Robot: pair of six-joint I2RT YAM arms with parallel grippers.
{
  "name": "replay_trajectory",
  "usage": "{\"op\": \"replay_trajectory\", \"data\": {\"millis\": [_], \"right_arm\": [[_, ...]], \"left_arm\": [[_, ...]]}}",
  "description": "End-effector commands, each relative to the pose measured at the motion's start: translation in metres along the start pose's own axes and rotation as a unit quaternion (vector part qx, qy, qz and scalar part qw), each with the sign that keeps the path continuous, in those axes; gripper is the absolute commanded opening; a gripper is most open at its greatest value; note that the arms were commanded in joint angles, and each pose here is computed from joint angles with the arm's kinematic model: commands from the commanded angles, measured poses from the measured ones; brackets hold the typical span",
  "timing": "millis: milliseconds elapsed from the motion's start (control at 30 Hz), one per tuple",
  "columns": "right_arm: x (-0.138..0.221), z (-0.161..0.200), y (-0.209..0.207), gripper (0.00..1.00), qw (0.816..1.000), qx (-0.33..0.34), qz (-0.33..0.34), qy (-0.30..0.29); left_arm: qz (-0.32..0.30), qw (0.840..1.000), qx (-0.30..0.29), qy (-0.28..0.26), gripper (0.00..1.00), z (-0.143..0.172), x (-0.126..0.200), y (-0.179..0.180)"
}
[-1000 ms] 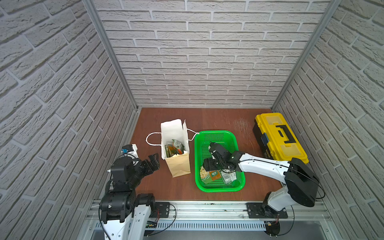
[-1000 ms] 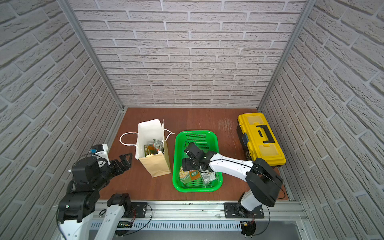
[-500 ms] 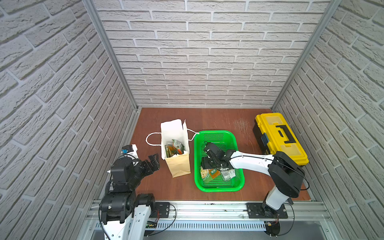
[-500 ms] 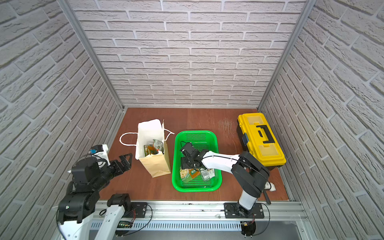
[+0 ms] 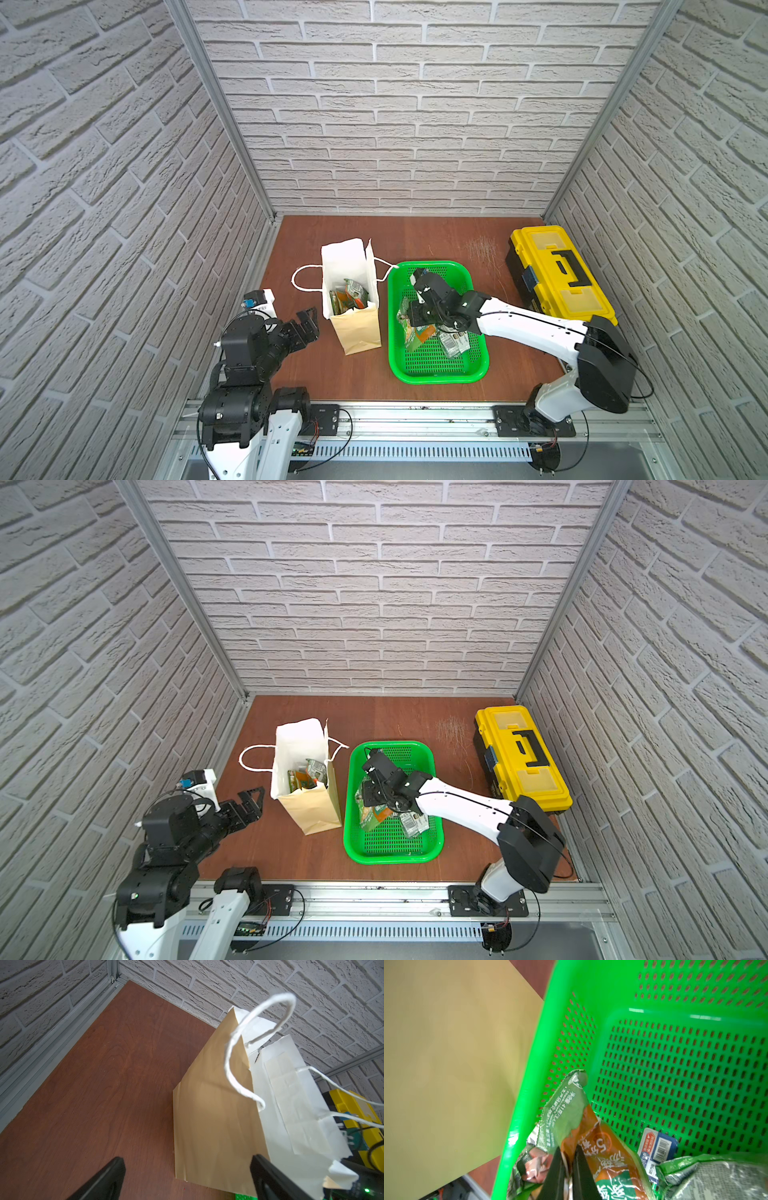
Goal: Place the condiment packets inside the bag
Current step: Pick up the condiment packet from the storage box, then place the condiment packet in the paper bag.
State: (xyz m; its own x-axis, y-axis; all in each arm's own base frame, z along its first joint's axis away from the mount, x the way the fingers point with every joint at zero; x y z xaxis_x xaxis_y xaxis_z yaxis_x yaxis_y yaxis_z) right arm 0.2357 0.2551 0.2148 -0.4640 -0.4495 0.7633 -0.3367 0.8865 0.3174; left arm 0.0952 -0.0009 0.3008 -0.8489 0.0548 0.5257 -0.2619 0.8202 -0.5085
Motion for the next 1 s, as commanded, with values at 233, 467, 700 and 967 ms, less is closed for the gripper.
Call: {"op": "replay_trajectory", "data": {"millis": [233,467,700,967], "right_arm": [[0.133,-0.07,0.042,0.03,0.973,0.067,-0.113,-0.189],[0.174,-0.1,0.089,0.03,0.932,0.112,-0.239,-0.25],[0.17,-0.124,0.141,0.03,0.902,0.146,-0.317,-0.252],[0.128,-0.137,0.171,0.03,0.903,0.17,-0.325,-0.222]], "left_arm": [[0.012,1.0,-0.008,-0.016,0.98,-0.003,0.0,-0.002],[0.012,1.0,-0.007,-0.015,0.98,-0.003,0.0,-0.002],[0.013,1.0,-0.007,-0.016,0.98,-0.003,0.0,-0.002],[0.014,1.0,-0.008,-0.015,0.98,-0.003,0.0,-0.003]]}}
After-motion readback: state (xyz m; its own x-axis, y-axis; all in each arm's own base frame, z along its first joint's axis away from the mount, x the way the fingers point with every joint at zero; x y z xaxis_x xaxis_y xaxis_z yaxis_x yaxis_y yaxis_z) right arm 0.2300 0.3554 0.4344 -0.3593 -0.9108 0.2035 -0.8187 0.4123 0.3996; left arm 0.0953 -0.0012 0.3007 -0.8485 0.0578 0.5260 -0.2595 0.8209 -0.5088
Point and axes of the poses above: each gripper's point midway between its finger pads, its own x axis back along the fingers, its own y axis along the line the jaws close on, z = x × y, the point moved 9 cm from there along x, back along the fingers, and after that the axes turned 6 degrees about x, right-handed, at the moved point
